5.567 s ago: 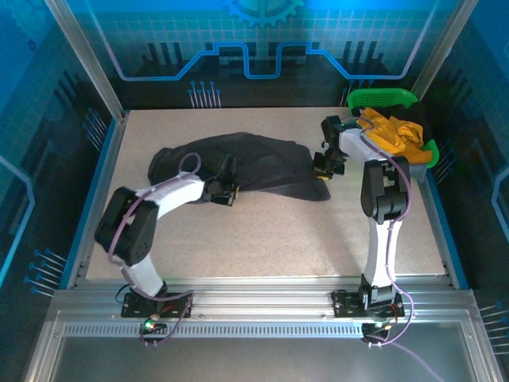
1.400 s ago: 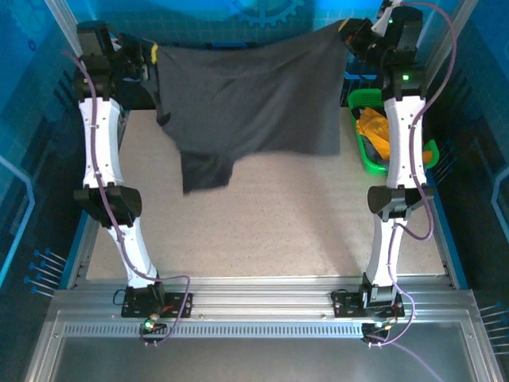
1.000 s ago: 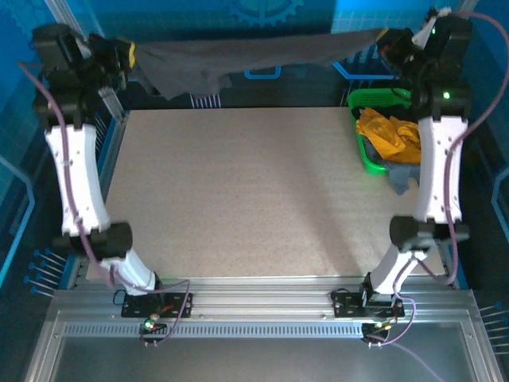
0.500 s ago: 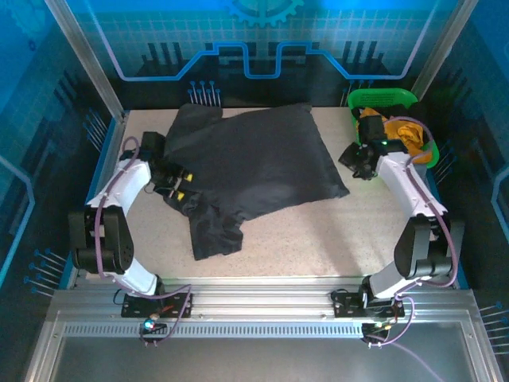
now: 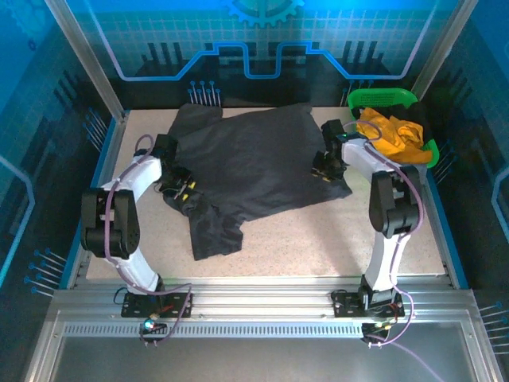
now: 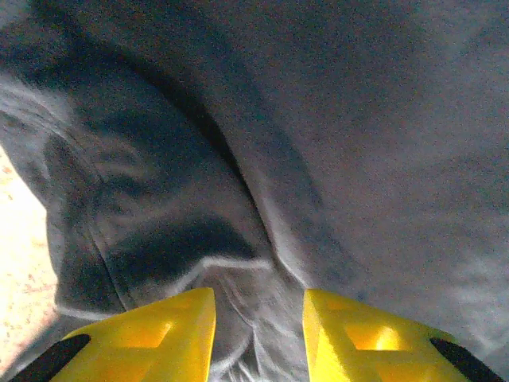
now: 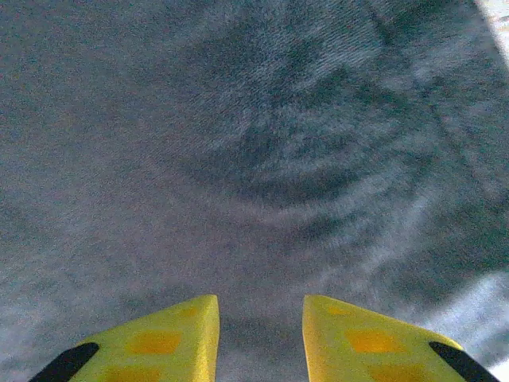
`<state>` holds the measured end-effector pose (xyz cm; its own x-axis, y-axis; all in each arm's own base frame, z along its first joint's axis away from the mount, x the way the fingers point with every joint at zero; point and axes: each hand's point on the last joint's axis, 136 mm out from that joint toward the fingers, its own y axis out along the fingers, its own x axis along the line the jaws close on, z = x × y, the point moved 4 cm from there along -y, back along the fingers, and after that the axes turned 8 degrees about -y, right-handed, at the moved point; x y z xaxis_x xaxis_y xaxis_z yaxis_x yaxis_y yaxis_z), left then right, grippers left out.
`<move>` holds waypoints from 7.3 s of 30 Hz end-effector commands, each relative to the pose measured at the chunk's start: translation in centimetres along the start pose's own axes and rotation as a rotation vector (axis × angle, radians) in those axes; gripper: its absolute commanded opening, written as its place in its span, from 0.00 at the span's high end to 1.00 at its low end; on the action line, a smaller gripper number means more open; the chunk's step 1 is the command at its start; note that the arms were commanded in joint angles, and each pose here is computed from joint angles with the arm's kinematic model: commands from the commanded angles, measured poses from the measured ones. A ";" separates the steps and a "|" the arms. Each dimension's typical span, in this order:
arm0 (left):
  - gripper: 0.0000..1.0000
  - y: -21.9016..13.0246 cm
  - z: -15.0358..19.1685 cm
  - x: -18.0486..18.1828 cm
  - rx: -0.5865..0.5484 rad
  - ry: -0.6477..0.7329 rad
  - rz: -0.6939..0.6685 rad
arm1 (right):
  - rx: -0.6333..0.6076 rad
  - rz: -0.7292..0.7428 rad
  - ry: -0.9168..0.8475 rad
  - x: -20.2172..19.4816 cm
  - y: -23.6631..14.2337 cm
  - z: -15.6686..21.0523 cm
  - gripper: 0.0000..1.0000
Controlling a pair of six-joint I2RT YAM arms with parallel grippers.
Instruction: Fold and stack the t-shirts
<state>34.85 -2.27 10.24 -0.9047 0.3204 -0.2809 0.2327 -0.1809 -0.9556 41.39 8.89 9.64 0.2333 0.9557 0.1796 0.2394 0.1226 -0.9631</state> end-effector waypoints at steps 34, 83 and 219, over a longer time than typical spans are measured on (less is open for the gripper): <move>0.55 0.6 2.8 3.1 -0.042 -0.031 -0.023 | 0.168 0.104 0.033 -4.0 2.4 -2.4 0.64; 0.66 0.5 -3.7 1.0 -0.029 -0.124 0.000 | 0.294 0.208 -0.113 -4.1 4.4 -1.9 0.65; 1.00 -5.9 0.4 -6.5 -0.047 0.050 0.211 | 0.083 0.222 0.263 -8.6 -5.2 -2.0 1.00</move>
<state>37.56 -4.14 17.24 -0.8519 0.2685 -0.4496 0.4012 -0.2172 -0.8899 40.28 0.45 13.68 0.4967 0.8667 0.0461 0.1257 -0.0192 -0.9919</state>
